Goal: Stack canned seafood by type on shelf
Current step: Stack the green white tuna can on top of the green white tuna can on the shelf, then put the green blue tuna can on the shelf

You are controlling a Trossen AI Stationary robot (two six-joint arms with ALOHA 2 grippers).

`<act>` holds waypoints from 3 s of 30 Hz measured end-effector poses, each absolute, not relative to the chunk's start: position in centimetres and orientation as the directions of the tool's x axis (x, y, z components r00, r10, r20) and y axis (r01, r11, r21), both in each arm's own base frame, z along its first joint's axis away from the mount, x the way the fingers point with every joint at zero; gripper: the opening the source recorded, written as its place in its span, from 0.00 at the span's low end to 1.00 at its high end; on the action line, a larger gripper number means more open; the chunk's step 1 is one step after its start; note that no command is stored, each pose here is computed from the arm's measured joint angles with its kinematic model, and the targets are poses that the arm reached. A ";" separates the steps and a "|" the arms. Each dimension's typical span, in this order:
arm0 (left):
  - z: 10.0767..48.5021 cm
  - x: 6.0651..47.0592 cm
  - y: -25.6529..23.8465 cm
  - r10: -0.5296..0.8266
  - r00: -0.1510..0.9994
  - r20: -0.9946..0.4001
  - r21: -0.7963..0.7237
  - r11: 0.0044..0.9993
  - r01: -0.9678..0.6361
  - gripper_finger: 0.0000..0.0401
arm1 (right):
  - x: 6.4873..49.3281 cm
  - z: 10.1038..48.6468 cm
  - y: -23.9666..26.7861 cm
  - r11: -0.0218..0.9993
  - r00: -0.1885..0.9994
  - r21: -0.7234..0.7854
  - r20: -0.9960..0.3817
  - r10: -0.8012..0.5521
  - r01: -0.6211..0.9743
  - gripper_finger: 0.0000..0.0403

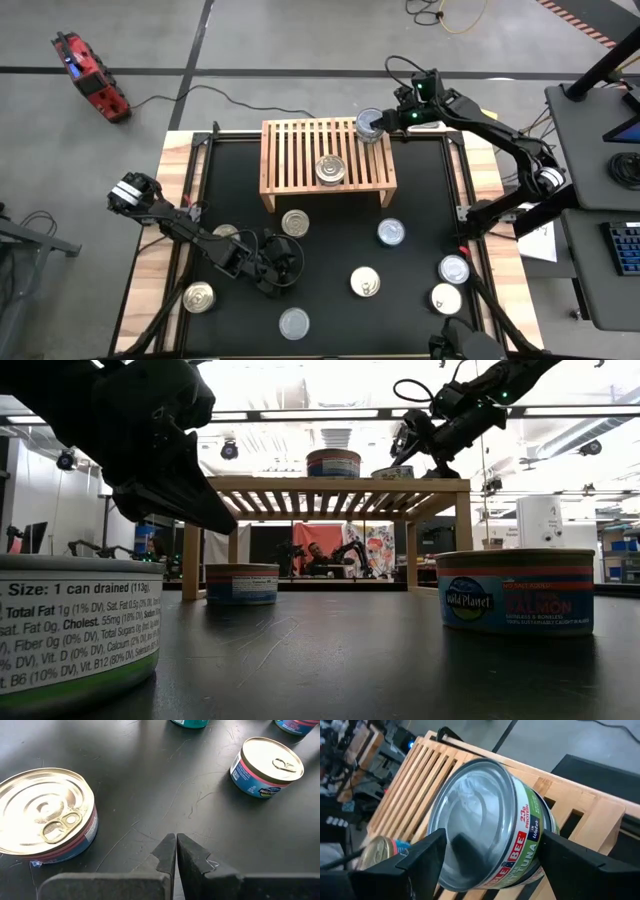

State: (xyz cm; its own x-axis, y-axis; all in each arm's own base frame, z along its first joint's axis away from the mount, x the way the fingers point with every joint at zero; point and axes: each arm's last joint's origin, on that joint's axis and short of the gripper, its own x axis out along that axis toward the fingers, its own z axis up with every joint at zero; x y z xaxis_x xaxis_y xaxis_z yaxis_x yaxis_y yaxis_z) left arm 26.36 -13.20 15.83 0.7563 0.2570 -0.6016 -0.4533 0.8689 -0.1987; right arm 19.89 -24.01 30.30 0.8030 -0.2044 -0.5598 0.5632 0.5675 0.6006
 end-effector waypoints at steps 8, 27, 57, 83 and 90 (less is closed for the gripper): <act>15.8 26.4 -13.1 0.261 0.756 -0.601 -0.199 0.867 -0.457 0.00 | 21.3 30.5 -23.2 0.502 0.789 0.621 -0.557 -0.257 0.602 0.69; 15.8 26.4 -13.1 0.259 0.756 -0.601 -0.199 0.868 -0.456 0.00 | 22.2 30.7 -22.5 0.509 0.742 0.549 -0.573 -0.348 0.663 0.77; 15.8 26.4 -13.1 0.259 0.755 -0.602 -0.200 0.867 -0.456 0.00 | 22.3 31.0 -22.9 0.251 0.711 0.684 -0.553 -0.435 0.685 0.61; 16.1 26.2 -13.3 0.156 0.748 -0.645 -0.302 0.847 -0.437 0.00 | 18.9 37.7 -17.0 0.638 0.922 0.668 -0.317 -0.222 0.383 0.64; 18.9 25.4 -13.1 0.102 0.730 -0.675 -0.267 0.889 -0.372 0.00 | 18.4 38.7 -12.7 0.677 0.944 0.689 -0.327 -0.031 0.261 0.58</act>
